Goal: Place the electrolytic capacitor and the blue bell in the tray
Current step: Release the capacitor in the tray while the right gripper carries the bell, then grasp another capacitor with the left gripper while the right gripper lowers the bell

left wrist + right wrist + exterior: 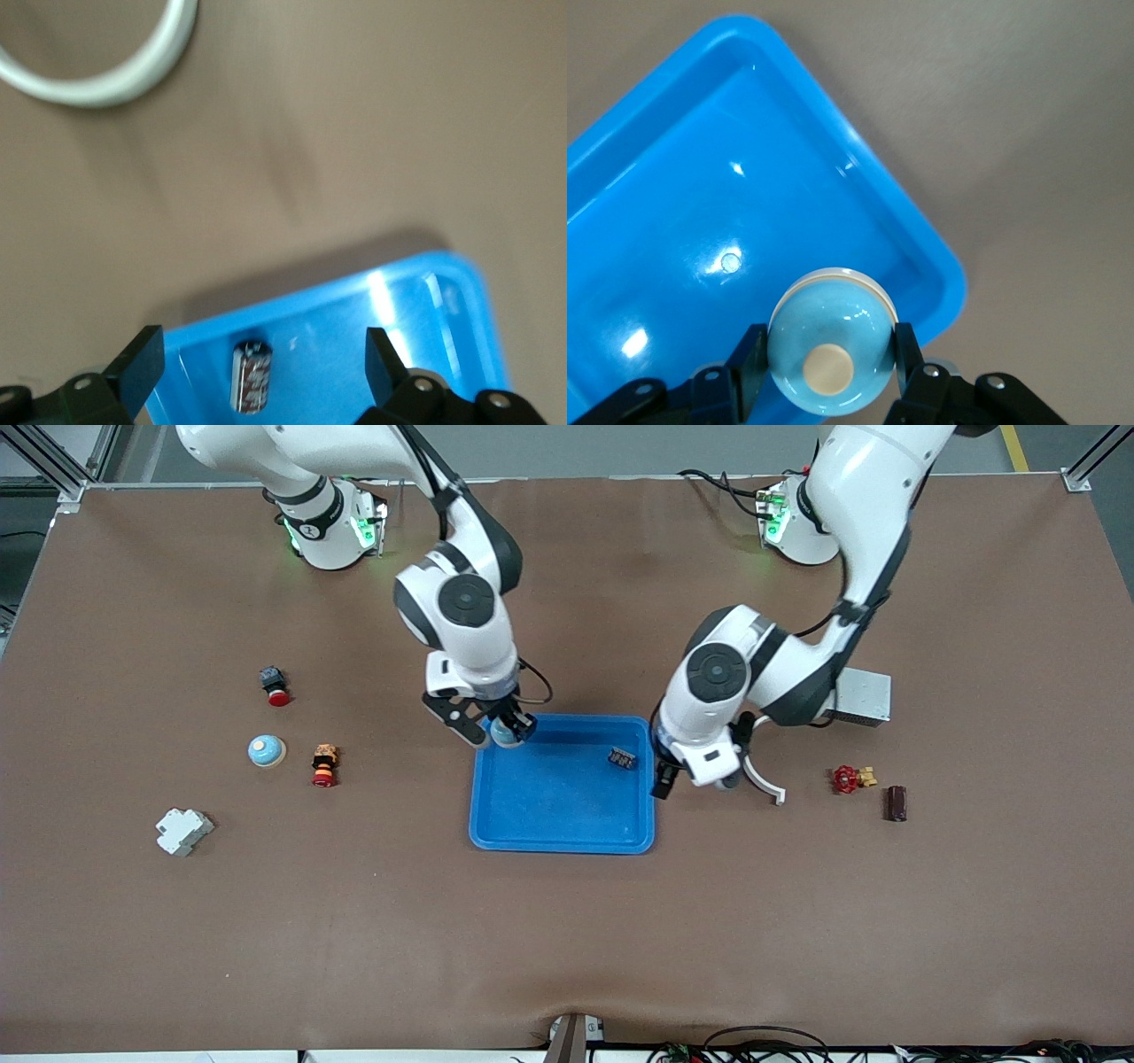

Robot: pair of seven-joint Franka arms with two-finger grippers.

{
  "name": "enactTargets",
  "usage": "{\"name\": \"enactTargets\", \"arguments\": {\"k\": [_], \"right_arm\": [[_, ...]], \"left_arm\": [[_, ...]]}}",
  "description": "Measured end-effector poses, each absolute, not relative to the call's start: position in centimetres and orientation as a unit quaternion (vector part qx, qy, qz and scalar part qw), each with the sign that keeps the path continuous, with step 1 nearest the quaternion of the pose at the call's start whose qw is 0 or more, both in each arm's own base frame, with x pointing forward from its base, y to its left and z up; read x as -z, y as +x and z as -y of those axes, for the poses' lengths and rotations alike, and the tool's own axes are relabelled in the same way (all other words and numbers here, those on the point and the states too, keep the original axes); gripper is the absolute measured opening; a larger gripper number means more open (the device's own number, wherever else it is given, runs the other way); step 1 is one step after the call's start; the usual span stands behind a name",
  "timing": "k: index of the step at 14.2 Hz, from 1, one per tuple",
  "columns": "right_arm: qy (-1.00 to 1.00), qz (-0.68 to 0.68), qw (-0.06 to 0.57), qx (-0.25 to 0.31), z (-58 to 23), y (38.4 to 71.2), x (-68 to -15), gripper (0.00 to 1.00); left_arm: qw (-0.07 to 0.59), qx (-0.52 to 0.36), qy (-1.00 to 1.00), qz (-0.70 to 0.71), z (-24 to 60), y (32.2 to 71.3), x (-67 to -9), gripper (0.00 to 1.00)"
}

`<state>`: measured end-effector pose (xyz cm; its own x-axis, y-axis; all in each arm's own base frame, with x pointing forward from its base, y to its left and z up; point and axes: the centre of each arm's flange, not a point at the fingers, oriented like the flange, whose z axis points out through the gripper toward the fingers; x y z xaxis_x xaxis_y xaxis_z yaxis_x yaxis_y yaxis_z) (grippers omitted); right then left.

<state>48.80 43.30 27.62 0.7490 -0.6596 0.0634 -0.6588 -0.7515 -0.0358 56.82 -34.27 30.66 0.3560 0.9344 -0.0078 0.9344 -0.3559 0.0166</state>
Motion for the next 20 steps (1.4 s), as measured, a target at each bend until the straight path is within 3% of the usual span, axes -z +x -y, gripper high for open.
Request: {"name": "enactTargets", "arguments": {"k": [6,20], "right_arm": [[-0.931,-0.363,-0.014,0.044,-46.6,49.8,-22.6,0.63],[-0.922,-0.383,-0.015,0.060,-46.8,50.2,-21.1,0.63]], "left_arm": [[-0.014,-0.012,0.860,-0.510,21.7,59.9,-33.5,1.00],[-0.039,0.007,0.967,-0.250,-2.0,61.7,-25.7,1.00]]}}
